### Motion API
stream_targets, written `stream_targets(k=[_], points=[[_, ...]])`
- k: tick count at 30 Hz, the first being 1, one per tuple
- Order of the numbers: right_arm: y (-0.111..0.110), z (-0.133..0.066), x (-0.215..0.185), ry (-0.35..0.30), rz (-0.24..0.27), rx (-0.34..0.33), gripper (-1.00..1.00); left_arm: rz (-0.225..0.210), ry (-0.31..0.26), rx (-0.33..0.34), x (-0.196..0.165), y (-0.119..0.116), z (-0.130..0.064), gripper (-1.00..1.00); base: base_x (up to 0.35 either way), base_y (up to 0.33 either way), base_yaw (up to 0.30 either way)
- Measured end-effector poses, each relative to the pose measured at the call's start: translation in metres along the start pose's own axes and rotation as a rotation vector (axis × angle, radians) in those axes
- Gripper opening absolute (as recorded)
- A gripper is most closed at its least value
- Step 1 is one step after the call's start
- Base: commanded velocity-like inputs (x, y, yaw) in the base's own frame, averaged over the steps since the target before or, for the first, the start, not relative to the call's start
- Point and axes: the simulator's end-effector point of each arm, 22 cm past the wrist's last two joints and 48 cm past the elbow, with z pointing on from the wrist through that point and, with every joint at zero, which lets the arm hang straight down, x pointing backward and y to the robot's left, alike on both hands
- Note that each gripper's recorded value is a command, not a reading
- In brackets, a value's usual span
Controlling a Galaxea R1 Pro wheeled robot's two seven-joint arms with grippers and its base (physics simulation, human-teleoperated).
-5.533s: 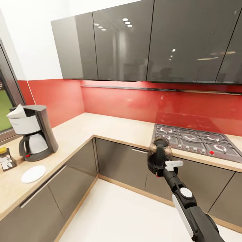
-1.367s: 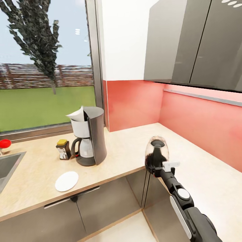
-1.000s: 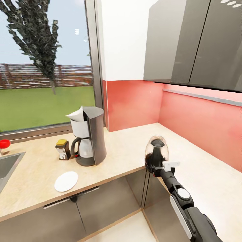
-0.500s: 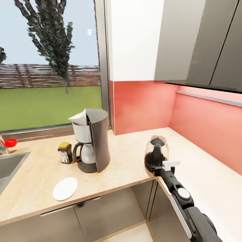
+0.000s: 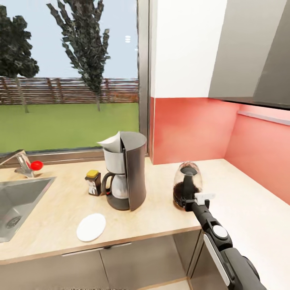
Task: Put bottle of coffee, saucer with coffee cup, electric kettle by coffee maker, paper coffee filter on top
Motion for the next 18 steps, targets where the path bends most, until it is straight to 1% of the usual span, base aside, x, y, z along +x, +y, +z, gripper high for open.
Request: stream_targets(k=[11, 13, 16, 18], points=[[0.0, 0.0, 0.001, 0.003, 0.0, 0.0, -1.0, -0.001, 0.0, 0.0, 0.0, 0.0, 0.0, 1.0, 0.0, 0.0, 0.272], [0.0, 0.0, 0.002, 0.005, 0.0, 0.0, -1.0, -0.001, 0.0, 0.0, 0.0, 0.0, 0.0, 1.0, 0.0, 0.0, 0.126], [0.0, 0.0, 0.006, 0.013, -0.001, 0.001, -1.0, -0.001, 0.0, 0.0, 0.0, 0.0, 0.0, 1.0, 0.0, 0.0, 0.033], [-0.002, 0.001, 0.025, 0.052, -0.004, 0.004, -1.0, -0.001, 0.0, 0.0, 0.0, 0.0, 0.0, 1.0, 0.0, 0.0, 0.007]])
